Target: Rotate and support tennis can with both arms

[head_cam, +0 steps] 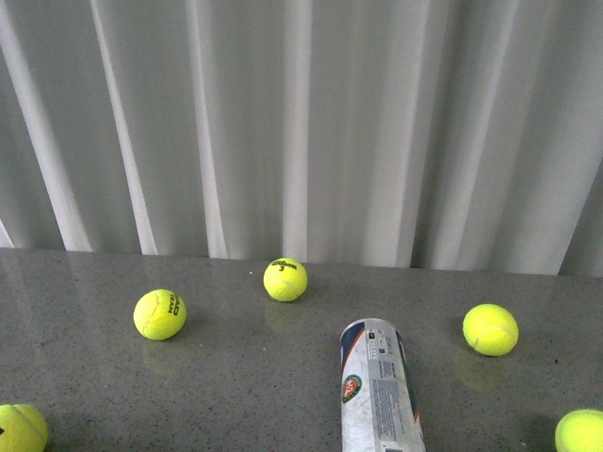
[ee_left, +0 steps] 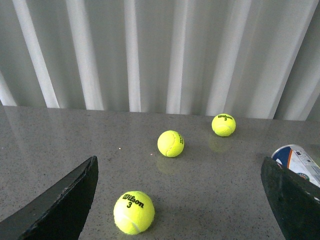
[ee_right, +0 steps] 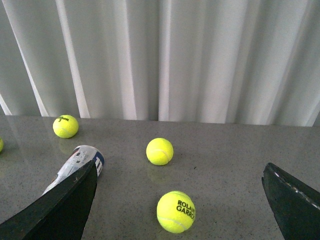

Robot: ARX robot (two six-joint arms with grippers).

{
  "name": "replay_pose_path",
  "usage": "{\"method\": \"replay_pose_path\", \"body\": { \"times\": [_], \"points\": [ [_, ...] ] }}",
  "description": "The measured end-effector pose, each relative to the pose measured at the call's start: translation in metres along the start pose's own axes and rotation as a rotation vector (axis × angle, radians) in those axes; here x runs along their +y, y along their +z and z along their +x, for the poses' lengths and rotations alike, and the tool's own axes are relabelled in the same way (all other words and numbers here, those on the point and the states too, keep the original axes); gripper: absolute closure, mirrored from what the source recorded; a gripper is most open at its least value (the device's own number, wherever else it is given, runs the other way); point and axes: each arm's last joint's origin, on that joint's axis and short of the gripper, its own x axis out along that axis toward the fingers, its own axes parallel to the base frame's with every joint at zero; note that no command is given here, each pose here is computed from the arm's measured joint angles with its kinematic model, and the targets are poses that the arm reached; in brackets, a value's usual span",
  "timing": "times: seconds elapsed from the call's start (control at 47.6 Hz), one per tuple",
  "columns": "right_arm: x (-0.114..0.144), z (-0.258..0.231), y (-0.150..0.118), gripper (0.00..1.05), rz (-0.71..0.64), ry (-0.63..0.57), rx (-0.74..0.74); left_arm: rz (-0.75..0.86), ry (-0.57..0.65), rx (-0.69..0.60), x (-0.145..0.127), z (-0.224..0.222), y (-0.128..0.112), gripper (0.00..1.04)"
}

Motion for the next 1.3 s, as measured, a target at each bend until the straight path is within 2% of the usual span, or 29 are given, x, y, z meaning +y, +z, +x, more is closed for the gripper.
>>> {"method": "replay_pose_path", "body": {
  "times": [1.302],
  "points": [
    [0.0000,0.0000,0.0000,0.07,0.000,0.000,0.000,0.000,0.000,0.000,0.0000,0.0000,0.0000,0.07]
  ]
}}
